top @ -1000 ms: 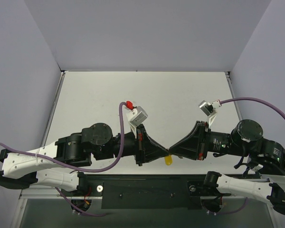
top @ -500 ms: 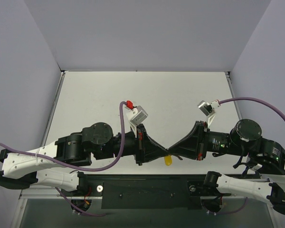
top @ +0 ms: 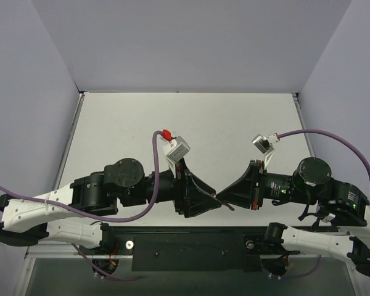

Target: Remove the keys from the keyring

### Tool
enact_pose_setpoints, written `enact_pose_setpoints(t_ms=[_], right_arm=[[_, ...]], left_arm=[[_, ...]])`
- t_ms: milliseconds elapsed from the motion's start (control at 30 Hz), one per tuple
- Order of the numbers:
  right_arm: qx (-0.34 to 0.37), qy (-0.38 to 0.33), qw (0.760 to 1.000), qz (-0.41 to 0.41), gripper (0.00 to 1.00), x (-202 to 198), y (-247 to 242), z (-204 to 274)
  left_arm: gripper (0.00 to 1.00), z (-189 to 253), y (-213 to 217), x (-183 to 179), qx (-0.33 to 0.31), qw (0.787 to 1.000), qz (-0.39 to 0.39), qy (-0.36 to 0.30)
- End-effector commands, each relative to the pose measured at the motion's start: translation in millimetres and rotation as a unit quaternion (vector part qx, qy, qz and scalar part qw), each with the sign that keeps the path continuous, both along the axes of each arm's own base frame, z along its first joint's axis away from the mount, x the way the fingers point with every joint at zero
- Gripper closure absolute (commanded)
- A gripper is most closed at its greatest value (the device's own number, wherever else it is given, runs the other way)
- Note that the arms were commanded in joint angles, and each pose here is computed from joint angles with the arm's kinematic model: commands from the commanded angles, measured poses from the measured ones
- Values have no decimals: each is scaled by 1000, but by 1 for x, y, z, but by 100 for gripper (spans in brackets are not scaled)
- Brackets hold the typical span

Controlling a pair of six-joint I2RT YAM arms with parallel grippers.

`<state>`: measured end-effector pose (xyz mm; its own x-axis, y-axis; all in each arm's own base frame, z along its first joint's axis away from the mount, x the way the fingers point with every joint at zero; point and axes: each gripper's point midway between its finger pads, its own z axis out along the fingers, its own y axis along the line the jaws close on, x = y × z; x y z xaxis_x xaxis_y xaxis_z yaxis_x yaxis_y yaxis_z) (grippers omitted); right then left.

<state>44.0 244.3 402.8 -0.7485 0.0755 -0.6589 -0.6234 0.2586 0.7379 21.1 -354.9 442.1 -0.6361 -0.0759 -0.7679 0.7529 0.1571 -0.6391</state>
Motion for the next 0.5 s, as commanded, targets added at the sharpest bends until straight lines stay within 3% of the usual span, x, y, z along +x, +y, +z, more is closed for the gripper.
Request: enact_pose_setpoints(t_ms=[0,167,300,467], right_arm=[[-9,-13,1000,-26,100,7,-7,-6],[18,-23,999,-38,100,7,-15,6],[37,-27,998,-30,100,3,-16,16],[50,-30,998,-15,100,-3,-17,26]], left_arm=[[40,49,12,-6,-82,997,-11,-7],[40,47,20,-1,-78,997,5,-7],[46,45,23,4,-70,997,18,-12],[46,36,10,8,-21,999,23,-22]])
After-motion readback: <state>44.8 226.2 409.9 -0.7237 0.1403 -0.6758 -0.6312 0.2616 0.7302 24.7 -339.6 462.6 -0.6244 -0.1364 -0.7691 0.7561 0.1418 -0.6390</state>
